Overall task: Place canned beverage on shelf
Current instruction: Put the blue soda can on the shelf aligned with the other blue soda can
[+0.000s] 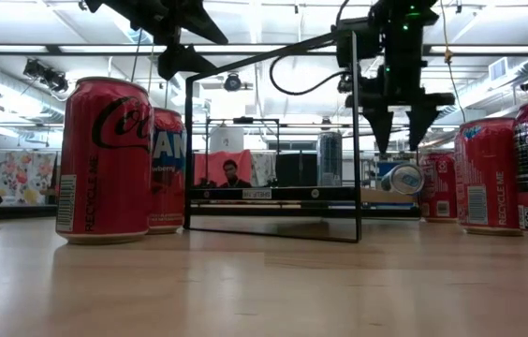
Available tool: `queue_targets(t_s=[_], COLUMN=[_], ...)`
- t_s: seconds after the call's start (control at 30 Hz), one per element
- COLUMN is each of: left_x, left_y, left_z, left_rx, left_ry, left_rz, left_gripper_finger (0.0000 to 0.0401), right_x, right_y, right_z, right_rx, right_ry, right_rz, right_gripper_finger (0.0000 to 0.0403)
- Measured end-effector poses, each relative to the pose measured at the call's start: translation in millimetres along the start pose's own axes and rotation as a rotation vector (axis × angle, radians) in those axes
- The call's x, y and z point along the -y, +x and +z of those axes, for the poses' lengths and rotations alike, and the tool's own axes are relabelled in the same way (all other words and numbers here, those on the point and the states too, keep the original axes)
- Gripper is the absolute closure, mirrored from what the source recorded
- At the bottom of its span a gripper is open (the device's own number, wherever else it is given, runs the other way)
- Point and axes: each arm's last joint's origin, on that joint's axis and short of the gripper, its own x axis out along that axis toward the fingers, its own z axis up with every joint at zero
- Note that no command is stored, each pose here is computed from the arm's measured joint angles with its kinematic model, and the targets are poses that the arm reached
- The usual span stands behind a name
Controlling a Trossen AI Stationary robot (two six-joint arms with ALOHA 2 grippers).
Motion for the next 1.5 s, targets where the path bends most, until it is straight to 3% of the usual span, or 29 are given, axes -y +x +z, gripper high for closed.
queue_targets(t_s=[0.27,1.07,1.5], left_x=[0.0,0.0,0.0], left_y=[0.0,0.0,0.0], left_z=[-0.1,-0.1,-0.1], left_rx=[-0.001,-0.001,-0.001], left_ry=[0.009,0.026,0.025], left_rz=[0.0,0.0,0.0], left_gripper_finger=[0.0083,0.0083,0.0083], right_x=[2.9,3.8,4.6], right_y=[15.9,56.9,60.7], right_z=[-17.9,-30.3,-30.4], right_rx=[0.026,0.093,0.121], right_ry=[0.083,0.241,0.247], right_rz=[0.009,0.064,0.06], right_gripper_finger=[0.0098,0.0099,0.0146])
